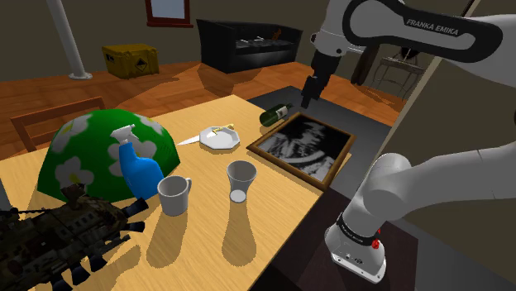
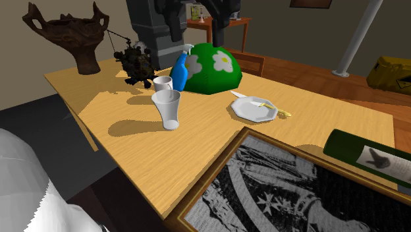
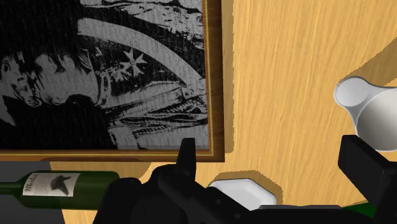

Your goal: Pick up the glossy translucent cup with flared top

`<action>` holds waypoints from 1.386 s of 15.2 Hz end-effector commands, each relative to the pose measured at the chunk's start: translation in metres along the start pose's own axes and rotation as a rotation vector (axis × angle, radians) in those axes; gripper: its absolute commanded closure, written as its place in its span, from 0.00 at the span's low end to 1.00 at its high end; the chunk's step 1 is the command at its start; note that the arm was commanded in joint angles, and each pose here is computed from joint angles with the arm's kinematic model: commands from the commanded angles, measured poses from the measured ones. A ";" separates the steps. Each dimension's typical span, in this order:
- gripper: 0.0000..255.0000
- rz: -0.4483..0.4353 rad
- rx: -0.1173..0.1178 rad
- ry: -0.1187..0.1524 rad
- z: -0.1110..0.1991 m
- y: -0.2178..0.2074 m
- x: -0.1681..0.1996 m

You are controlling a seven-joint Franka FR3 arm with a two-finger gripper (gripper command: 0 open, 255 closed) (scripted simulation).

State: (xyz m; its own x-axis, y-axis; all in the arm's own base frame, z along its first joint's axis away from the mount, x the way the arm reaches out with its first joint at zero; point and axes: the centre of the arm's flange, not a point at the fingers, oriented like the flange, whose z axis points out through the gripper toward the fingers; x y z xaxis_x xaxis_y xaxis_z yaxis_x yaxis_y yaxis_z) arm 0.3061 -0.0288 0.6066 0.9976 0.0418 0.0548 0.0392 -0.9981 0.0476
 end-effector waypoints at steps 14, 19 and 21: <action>0.00 -0.022 0.195 -0.044 0.132 -0.073 0.053; 0.00 -0.031 0.270 -0.061 0.179 -0.109 0.071; 0.00 -0.034 0.300 -0.068 0.197 -0.124 0.078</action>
State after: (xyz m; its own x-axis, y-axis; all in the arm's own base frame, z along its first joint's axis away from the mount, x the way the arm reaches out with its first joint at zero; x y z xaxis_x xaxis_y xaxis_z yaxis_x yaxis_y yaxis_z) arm 0.3860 0.0801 0.4165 0.9966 0.0819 -0.0071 0.0780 -0.9693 -0.2333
